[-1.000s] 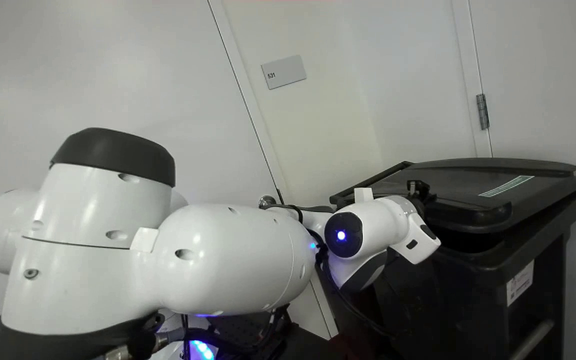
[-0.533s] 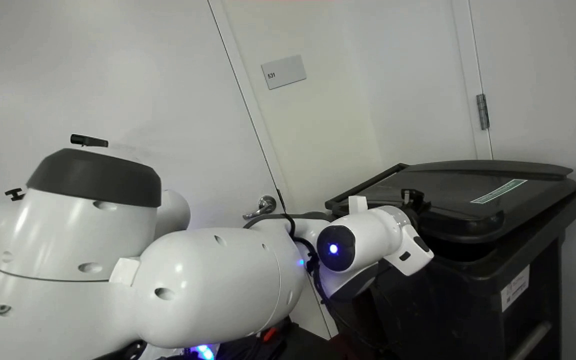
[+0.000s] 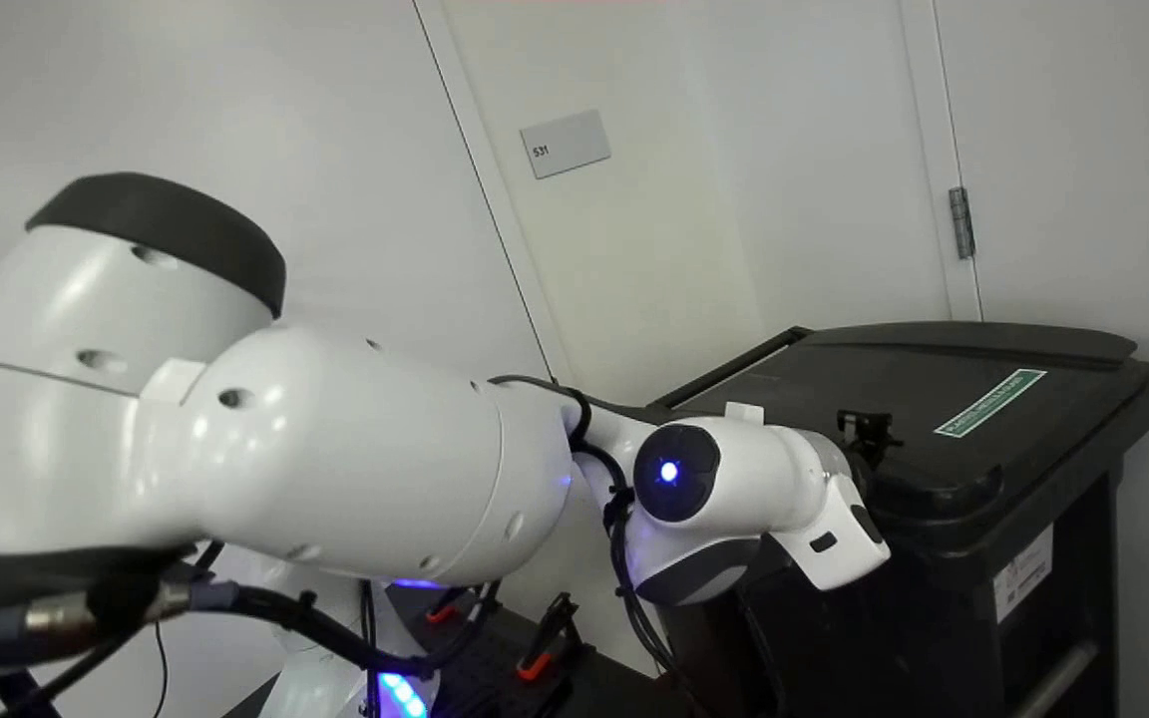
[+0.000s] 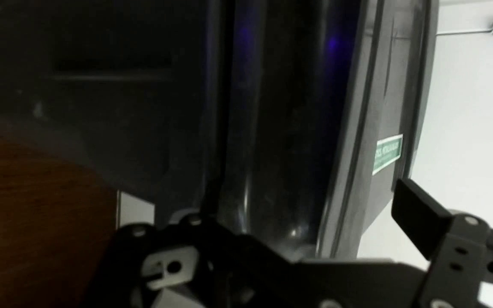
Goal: Close the big trash bin
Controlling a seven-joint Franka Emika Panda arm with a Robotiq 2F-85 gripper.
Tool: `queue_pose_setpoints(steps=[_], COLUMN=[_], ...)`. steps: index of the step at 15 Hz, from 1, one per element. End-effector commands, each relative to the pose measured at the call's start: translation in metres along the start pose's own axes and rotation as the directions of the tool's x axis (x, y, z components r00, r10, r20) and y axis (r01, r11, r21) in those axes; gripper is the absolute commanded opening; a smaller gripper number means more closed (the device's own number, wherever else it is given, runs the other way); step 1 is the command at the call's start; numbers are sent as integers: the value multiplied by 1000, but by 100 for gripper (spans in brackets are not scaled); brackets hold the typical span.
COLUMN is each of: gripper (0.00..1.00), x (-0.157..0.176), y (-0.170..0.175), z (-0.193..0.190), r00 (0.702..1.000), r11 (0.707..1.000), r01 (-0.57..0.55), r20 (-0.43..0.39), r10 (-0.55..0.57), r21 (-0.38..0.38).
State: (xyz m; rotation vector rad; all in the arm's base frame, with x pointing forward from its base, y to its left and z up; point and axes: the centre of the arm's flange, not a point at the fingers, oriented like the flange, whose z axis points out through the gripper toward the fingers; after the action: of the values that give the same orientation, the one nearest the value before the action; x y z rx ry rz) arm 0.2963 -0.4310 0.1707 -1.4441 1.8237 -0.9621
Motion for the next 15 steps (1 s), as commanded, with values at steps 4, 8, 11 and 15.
queue_pose_setpoints(steps=[4, 8, 11, 15], gripper=[100, 100, 100, 100], x=[1, -7, -26, -59], y=[-43, -67, -85, -109], z=[-52, -75, -89, -101], r00=[987, 959, 927, 867], r11=[966, 916, 855, 761], r01=[111, 230, 340, 484], r20=[-86, -85, -14, 121], r10=[-134, -272, -375, -483], r21=[-235, -329, -392, -432])
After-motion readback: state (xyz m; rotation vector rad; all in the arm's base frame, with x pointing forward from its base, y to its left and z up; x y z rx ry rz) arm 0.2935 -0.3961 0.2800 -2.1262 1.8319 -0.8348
